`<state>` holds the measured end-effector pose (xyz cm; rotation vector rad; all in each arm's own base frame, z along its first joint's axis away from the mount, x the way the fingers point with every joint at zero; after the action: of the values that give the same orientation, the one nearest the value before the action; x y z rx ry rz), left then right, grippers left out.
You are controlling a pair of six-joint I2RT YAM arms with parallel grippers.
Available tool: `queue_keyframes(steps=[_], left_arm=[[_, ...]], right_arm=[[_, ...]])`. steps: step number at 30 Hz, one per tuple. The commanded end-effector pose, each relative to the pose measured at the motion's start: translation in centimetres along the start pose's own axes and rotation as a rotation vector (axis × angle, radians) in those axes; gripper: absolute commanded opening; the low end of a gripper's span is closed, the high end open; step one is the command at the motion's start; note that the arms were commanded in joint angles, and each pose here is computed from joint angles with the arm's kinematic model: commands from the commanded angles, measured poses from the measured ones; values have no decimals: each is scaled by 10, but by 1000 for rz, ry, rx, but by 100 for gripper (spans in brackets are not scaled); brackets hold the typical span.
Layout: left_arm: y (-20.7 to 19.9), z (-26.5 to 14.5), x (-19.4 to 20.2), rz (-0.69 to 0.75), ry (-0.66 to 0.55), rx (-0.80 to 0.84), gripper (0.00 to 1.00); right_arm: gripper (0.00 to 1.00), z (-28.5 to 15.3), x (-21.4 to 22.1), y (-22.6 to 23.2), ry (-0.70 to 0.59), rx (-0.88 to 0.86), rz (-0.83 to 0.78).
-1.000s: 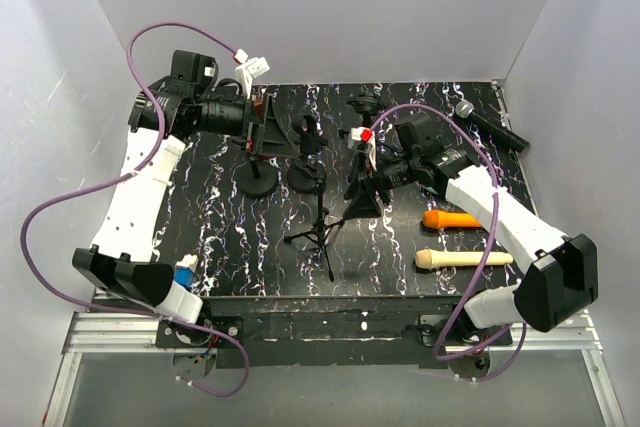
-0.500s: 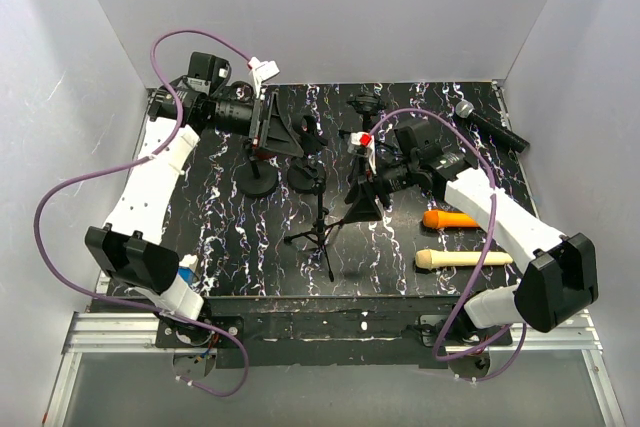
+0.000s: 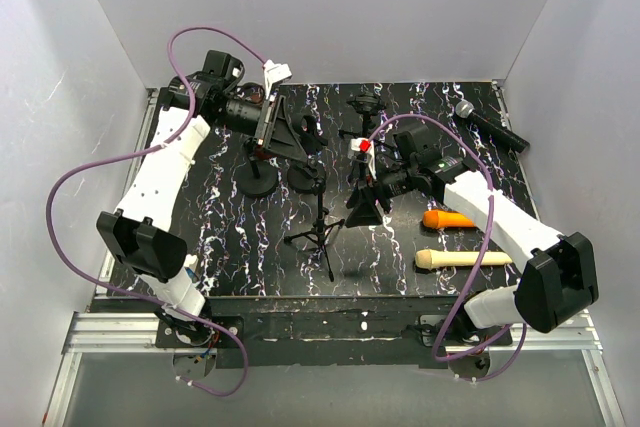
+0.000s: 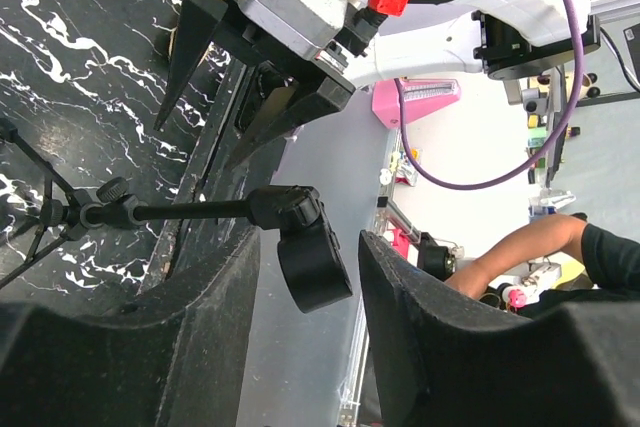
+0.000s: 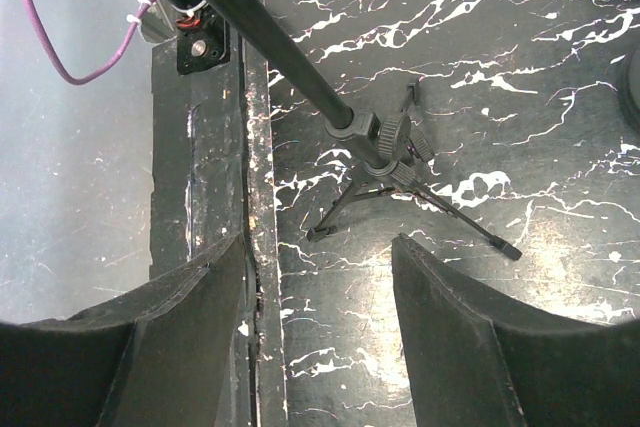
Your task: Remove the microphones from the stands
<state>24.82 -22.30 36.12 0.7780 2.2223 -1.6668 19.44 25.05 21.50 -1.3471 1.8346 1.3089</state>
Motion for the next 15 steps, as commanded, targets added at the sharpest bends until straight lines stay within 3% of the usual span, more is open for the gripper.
queue_keyframes(steps=[1, 6, 11, 15], left_arm=[[-26, -8, 7, 44, 9, 17, 41], [-29, -7, 10, 53, 17, 22, 29], [-30, 0, 12, 64, 44, 35, 44], [-33, 4, 11, 95, 60, 52, 34]], right_arm=[[67, -4, -15, 2, -27, 4, -72], [67, -4, -13, 2, -26, 2, -68], [67, -4, -13, 2, -27, 2, -68], [67, -4, -16, 2, -29, -1, -89]])
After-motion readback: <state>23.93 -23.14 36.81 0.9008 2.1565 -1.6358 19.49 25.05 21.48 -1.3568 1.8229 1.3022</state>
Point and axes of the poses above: each gripper's point midway between its finger pads, its own z axis out along the fingers, its own y axis along the line the jaws close on, x = y × z, the point moved 3 cm from there along -z, back along the fingers, and after that the axes turned 1 degree about z, right-handed, at the moved point
